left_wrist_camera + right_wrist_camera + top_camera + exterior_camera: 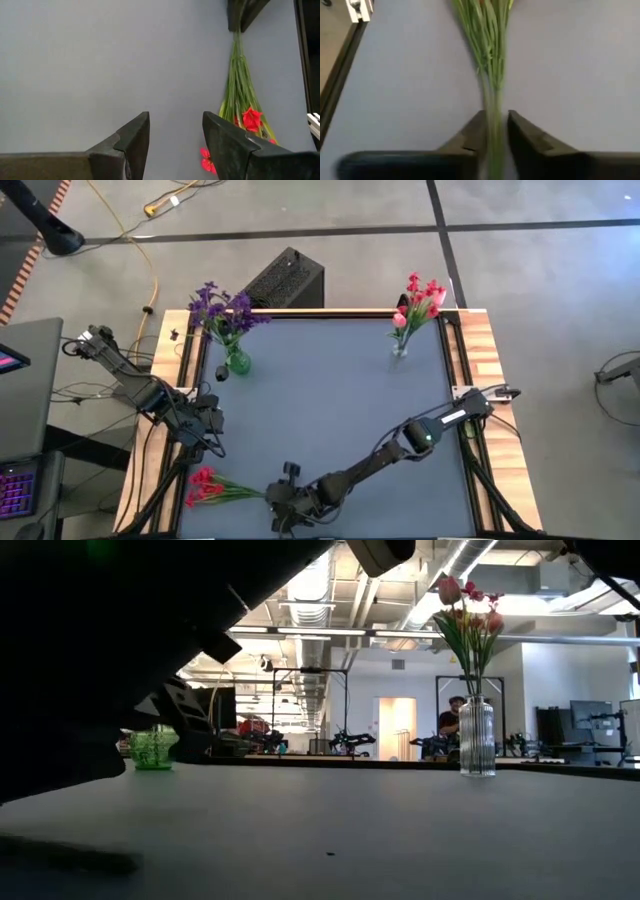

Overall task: Sort flowers into vase by color
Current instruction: Put the red flowers into the transparent vase

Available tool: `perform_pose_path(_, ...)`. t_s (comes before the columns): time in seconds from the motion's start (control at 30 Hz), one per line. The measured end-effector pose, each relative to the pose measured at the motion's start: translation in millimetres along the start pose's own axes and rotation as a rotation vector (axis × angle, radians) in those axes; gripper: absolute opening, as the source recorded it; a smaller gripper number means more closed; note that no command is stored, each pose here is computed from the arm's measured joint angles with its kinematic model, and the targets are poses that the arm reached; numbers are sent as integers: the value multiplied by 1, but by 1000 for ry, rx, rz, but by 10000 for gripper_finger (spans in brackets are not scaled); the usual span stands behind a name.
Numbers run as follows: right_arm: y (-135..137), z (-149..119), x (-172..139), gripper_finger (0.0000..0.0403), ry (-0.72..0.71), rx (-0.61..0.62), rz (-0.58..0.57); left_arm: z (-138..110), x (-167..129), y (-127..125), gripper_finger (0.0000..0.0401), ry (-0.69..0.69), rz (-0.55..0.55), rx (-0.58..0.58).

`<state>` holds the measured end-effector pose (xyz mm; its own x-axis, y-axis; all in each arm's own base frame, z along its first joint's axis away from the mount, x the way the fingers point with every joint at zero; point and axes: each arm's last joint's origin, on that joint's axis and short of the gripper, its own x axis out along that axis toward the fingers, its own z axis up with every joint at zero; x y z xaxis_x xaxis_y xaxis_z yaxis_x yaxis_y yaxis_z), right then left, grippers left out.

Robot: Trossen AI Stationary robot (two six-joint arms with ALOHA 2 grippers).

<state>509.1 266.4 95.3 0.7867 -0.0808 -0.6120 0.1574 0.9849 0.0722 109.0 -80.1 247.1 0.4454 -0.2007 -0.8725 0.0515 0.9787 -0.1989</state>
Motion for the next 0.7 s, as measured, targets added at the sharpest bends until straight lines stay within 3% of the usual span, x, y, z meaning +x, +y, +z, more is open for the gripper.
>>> perform_pose_path(0.13,-1,2,-7,22,43,-44,-11,0,0,0,171,-3,4,4)
perform_pose_path(0.37,5,8,-46,21,86,-198,-166,4,0,-2,171,-88,54,103)
perform_pose_path(0.57,7,5,-121,21,165,-269,-456,10,-2,-7,171,-189,57,176)
perform_pose_path(0.7,5,-3,-179,21,19,-254,-700,13,-1,-7,171,-251,119,216)
